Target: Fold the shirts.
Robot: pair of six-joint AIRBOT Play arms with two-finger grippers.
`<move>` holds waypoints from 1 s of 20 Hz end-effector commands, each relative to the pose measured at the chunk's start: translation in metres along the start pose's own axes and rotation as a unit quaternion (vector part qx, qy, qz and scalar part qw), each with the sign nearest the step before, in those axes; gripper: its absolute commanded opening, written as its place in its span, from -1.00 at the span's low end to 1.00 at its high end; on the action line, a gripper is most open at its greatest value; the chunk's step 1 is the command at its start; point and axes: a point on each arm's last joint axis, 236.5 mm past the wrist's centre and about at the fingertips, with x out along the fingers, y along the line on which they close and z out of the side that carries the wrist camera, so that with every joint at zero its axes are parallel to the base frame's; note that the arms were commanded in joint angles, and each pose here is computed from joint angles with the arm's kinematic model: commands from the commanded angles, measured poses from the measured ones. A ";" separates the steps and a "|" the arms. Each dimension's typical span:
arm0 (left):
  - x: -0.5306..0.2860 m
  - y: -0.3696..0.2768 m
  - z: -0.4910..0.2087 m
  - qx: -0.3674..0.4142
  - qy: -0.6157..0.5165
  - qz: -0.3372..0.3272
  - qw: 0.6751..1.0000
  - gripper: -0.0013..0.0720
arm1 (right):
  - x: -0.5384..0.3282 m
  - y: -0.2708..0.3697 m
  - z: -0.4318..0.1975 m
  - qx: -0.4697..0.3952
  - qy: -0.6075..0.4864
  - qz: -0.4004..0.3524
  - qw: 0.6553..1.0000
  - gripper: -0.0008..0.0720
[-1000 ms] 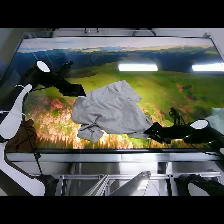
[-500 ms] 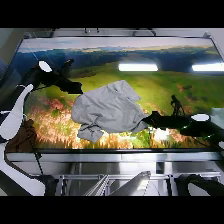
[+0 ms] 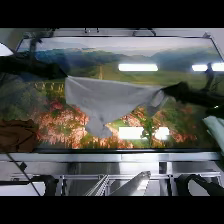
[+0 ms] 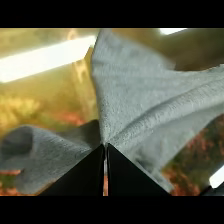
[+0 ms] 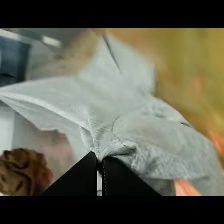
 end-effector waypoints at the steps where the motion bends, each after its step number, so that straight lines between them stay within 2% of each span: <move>1: -0.094 -0.094 0.017 0.073 -0.092 -0.030 0.993 -0.91 | -0.057 0.120 0.046 -0.158 -0.037 0.085 0.983 -0.92; 4: -0.165 -0.180 0.007 0.162 -0.171 -0.019 0.972 -0.91 | -0.105 0.213 0.050 -0.281 -0.081 0.110 0.950 -0.92; 6: -0.216 -0.226 -0.005 0.192 -0.241 -0.004 0.951 -0.91 | -0.133 0.258 0.042 -0.341 -0.112 0.113 0.926 -0.93; 9: -0.264 -0.231 -0.025 0.186 -0.295 0.075 0.934 -0.91 | -0.149 0.278 0.041 -0.375 -0.142 0.098 0.911 -0.93; 11: -0.265 -0.213 -0.032 0.177 -0.283 0.114 0.936 -0.90 | -0.138 0.247 0.062 -0.363 -0.144 0.049 0.919 -0.93; 13: -0.231 -0.179 -0.033 0.144 -0.237 0.122 0.953 -0.90 | -0.103 0.197 0.075 -0.313 -0.096 0.025 0.945 -0.92; 16: -0.138 -0.102 -0.044 0.062 -0.120 0.110 0.985 -0.90 | -0.022 0.113 0.064 -0.252 0.022 0.002 0.967 -0.93; 20: -0.013 -0.008 -0.084 -0.036 0.031 0.090 0.995 -0.90 | 0.067 -0.012 0.030 -0.140 0.139 -0.034 0.980 -0.92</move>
